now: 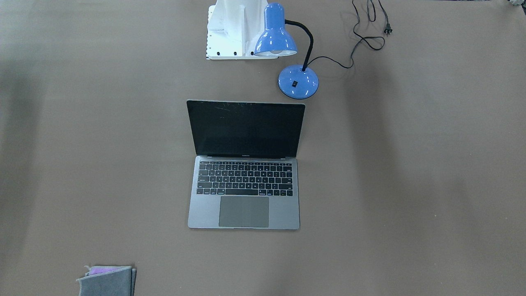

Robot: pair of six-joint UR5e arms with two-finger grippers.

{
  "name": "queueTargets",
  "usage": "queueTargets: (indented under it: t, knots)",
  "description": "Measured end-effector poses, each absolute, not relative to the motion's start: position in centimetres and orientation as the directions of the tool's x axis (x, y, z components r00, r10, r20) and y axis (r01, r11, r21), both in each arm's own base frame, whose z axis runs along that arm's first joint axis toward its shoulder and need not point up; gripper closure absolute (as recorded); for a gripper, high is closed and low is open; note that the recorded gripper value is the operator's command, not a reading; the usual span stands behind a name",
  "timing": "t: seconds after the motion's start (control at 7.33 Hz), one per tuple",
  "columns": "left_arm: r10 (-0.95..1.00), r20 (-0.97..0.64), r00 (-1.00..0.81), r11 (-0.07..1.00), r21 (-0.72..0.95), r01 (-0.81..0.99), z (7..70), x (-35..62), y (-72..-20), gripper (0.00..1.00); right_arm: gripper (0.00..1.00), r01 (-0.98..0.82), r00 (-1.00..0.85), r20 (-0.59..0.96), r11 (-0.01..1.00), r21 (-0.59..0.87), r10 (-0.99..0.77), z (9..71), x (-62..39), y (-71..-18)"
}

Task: Close laptop

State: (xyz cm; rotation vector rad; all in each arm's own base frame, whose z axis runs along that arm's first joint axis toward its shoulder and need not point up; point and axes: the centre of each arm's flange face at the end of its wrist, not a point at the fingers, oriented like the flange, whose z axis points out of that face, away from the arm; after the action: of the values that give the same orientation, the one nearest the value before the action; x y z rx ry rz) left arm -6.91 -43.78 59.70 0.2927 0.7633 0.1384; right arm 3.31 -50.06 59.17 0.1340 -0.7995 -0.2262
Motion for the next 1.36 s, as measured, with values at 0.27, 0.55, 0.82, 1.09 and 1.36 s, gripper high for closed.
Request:
queueTargets:
  t: [0.27,0.55,0.82,1.09,1.36]
  knots:
    - [0.220,-0.647,0.730,0.954,0.298,-0.023,59.0,-7.1,-43.5,0.02,0.00,0.151,0.675,0.695,0.968,0.200,-0.249,59.4,3.3,-50.0]
    - [0.214,-0.650,0.729,0.958,0.285,-0.026,59.3,-7.1,-42.5,0.02,0.00,0.151,0.675,0.696,0.969,0.198,-0.247,59.5,3.3,-50.0]
    - [0.212,-0.653,0.727,0.959,0.281,-0.027,59.3,-7.1,-42.4,0.02,0.00,0.151,0.674,0.697,0.969,0.194,-0.244,59.7,3.3,-50.0]
    - [0.214,-0.654,0.726,0.959,0.282,-0.029,59.3,-7.0,-42.4,0.02,0.00,0.156,0.677,0.692,0.968,0.197,-0.250,59.8,3.3,-50.0]
    - [0.211,-0.653,0.727,0.960,0.277,-0.030,59.5,-7.0,-42.2,0.02,0.00,0.158,0.679,0.690,0.968,0.194,-0.249,59.8,3.1,-50.0]
